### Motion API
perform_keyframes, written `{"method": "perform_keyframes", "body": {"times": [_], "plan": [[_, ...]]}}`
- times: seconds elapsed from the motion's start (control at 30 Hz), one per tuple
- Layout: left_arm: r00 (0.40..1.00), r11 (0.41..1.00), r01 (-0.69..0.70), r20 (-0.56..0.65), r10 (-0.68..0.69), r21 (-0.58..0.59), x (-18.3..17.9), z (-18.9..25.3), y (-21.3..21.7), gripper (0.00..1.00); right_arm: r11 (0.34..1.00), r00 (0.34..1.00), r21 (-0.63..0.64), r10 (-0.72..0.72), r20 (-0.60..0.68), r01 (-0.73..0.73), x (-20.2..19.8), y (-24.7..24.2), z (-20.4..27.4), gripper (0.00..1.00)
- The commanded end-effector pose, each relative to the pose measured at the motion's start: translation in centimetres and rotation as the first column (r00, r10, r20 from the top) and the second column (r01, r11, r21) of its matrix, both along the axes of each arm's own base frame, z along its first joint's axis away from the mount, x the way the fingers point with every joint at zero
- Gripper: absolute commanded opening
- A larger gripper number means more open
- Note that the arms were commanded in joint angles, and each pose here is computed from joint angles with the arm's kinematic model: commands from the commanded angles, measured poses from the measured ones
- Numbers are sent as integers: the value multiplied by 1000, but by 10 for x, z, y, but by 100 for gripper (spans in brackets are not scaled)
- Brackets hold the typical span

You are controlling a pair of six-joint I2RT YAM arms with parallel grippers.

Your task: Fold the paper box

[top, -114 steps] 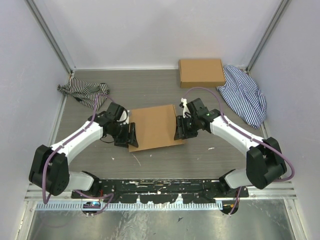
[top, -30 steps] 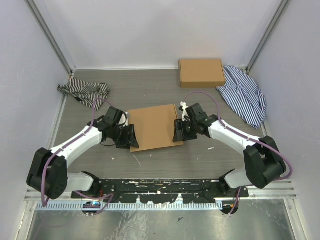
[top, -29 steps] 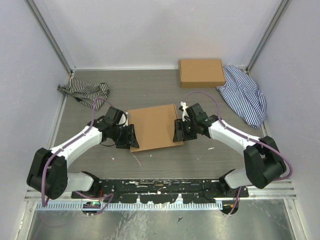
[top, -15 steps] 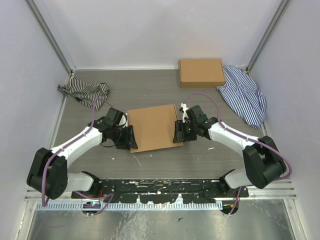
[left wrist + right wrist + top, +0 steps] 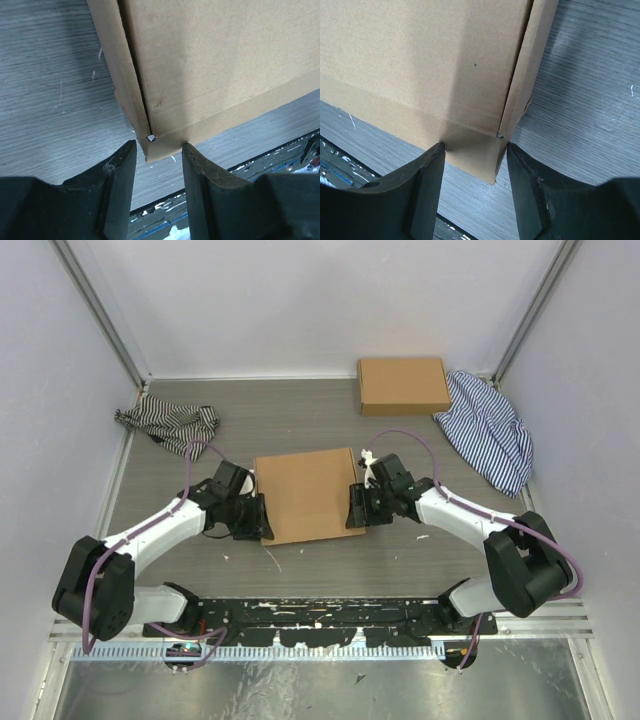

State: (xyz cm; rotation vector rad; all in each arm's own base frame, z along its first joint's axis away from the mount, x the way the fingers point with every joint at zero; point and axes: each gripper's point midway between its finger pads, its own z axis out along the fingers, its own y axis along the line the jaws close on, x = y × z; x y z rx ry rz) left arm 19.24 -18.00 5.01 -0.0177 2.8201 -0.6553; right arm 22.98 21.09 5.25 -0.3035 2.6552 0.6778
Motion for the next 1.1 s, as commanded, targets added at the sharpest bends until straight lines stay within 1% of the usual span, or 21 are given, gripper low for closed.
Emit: {"method": "perform_keyframes", "body": {"times": [0.0, 0.2, 0.3, 0.4, 0.57, 0.77, 0.87, 0.97, 1.03, 1.07], "plan": [[999, 999, -25, 22, 24, 37, 5, -10, 4, 48, 999, 999, -23, -24, 37, 25, 8, -2, -3, 57], [997, 993, -54, 51, 49, 101, 10, -15, 16, 46, 998, 997, -46, -45, 57, 48, 11, -5, -5, 54], [992, 990, -79, 106, 68, 113, 15, -4, 22, 45, 998, 997, -37, -43, 70, 46, 12, -3, 2, 54], [985, 989, -98, 155, 80, 108, 17, 12, 26, 46, 999, 995, -24, -37, 91, 39, 12, -2, 16, 57], [973, 991, -112, 213, 94, 74, 18, 37, 27, 47, 999, 990, -30, -35, 139, 39, 15, -6, 43, 64], [967, 994, -102, 237, 91, 32, 18, 57, 22, 47, 991, 975, -97, -69, 212, 91, 25, -22, 73, 68], [962, 996, -74, 262, 84, -45, 17, 71, 11, 46, 990, 957, -71, -97, 273, 120, 41, -18, 96, 68], [956, 988, -26, 286, 69, -152, 17, 80, -7, 45, 992, 948, -35, -103, 301, 119, 68, 1, 117, 63], [953, 983, 11, 301, 45, -183, 16, 81, -16, 43, 995, 944, -9, -94, 315, 102, 92, 20, 129, 54], [951, 983, 29, 307, 29, -183, 15, 80, -19, 40, 996, 943, 0, -90, 320, 95, 105, 30, 132, 45]]}}
